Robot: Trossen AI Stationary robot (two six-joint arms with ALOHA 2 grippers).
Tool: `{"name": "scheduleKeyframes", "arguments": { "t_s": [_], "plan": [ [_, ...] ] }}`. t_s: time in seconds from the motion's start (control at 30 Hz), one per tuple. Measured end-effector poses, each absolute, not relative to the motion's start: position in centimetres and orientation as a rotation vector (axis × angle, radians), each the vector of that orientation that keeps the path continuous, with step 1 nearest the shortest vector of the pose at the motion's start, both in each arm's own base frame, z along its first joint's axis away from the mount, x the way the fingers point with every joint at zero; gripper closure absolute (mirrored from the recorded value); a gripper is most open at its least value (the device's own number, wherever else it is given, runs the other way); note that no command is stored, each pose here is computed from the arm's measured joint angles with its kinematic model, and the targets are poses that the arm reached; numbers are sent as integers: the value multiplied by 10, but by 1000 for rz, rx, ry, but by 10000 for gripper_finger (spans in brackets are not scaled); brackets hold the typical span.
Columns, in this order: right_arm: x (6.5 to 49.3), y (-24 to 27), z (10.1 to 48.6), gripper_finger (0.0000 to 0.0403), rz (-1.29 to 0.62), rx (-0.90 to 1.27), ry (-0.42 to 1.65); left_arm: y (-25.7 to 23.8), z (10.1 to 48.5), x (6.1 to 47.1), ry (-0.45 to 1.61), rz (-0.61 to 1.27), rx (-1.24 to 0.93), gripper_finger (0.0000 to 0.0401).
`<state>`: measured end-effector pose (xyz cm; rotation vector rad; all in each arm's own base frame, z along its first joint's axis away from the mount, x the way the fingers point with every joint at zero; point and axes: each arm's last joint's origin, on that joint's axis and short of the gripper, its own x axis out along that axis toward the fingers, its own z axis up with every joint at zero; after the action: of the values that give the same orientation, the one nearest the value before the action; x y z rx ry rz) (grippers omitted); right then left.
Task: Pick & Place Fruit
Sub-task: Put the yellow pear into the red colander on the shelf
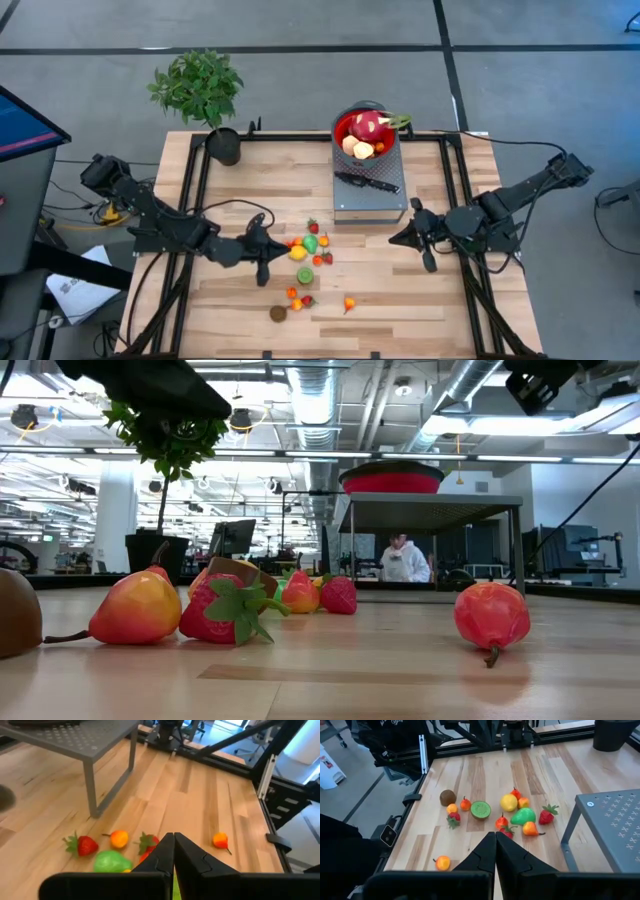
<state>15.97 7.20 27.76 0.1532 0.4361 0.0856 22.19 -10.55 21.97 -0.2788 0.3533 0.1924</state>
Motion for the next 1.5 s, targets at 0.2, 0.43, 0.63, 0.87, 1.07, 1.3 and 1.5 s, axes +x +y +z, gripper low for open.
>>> {"name": "scheduleKeyframes", "arguments": {
  "t_s": [0.2,0.43,0.63,0.87,1.07,1.3,1.5],
  "plan": [
    [160,72,278,400,86,152,436,-103,219,223,357,205,-225,400],
    [160,72,278,400,85,152,436,-103,219,222,364,205,-158,400],
    [160,72,278,400,84,152,435,-103,219,222,364,204,-156,398],
    [160,72,278,400,85,152,435,-103,219,222,364,204,-156,397],
    [160,72,278,400,84,152,435,-103,219,222,364,204,-157,397],
    [160,72,278,400,83,151,435,-103,219,222,364,204,-157,397],
    [160,72,278,400,82,152,435,-101,219,223,364,209,-158,342]
  ]
}}
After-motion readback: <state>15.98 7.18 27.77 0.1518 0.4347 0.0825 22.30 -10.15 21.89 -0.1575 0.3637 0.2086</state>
